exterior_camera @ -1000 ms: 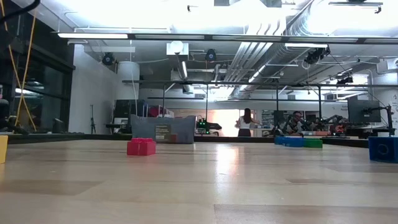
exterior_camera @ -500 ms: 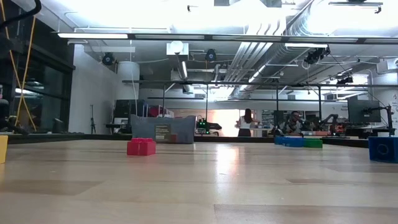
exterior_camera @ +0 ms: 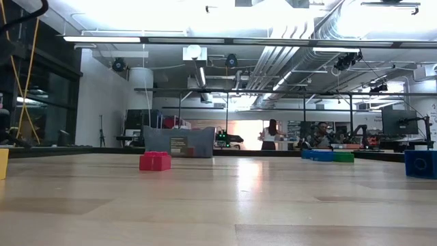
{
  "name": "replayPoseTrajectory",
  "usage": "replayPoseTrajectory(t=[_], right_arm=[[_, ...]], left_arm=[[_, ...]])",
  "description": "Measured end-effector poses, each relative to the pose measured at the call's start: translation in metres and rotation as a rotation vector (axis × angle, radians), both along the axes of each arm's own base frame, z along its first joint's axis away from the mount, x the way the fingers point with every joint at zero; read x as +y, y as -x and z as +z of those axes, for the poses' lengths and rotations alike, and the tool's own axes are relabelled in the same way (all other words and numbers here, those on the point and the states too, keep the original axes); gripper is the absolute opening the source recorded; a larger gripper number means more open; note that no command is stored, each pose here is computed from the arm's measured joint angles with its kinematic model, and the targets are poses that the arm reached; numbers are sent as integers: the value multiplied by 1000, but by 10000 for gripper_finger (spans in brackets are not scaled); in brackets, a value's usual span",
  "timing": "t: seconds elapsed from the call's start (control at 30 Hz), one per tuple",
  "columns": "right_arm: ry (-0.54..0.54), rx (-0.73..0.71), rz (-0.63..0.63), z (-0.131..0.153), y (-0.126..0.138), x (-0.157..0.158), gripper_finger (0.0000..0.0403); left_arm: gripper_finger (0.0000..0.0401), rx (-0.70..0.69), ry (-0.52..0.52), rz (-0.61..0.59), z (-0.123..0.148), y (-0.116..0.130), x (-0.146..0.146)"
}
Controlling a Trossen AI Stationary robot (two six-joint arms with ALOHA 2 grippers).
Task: Sort blocks by size
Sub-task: Put the green cylindrical block into the green bin
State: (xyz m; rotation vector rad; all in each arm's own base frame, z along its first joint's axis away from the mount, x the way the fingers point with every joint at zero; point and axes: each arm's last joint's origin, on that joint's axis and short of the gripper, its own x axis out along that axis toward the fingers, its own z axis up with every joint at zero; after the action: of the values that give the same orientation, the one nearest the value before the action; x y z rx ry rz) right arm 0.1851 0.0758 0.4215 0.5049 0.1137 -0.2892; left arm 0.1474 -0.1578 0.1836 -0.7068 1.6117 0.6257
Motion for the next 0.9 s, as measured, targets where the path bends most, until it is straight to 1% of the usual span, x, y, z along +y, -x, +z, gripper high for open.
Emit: replayPoseTrajectory(t=[0.13, 0.23, 0.3, 0.33, 0.4, 0.47, 0.5, 0.57, 0.63, 0.7, 0.77, 0.83, 0.9], right_arm=[[2, 4, 0, 0, 0, 0, 353], [-2, 4, 0, 0, 0, 0, 353], [-2, 4, 0, 0, 0, 0, 353], [-2, 3, -2, 0, 0, 0, 353], [-1, 3, -6, 0, 0, 0, 353], [-4, 1, -9, 0, 0, 0, 353], [-4, 0, -10, 0, 0, 0, 353], [-8, -3, -11, 0, 0, 0, 353], [-24, -7, -15, 0, 0, 0, 353], [-25, -7, -15, 0, 0, 0, 353], [-24, -7, -16, 0, 0, 0, 353], [-23, -7, -17, 0, 0, 0, 353], [-23, -7, -17, 0, 0, 0, 353]], left_arm=[[92, -18, 13, -32, 6, 1, 1], [91, -25, 12, -51, 25, 6, 7], [90, -52, -28, -48, 41, 10, 14], [90, -96, -47, -43, 51, 12, 18], [90, -255, -85, -32, 72, 11, 28], [89, -461, -144, -21, 88, 5, 38], [89, -590, -172, -19, 96, -1, 42], [88, -835, -225, -23, 112, -16, 47], [88, -991, -265, -62, 123, -36, 52], [88, -1077, -285, -112, 125, -62, 56], [88, -1144, -294, -170, 120, -92, 59], [88, -1234, -269, -216, 110, -126, 59], [88, -1345, -218, -246, 97, -159, 58]])
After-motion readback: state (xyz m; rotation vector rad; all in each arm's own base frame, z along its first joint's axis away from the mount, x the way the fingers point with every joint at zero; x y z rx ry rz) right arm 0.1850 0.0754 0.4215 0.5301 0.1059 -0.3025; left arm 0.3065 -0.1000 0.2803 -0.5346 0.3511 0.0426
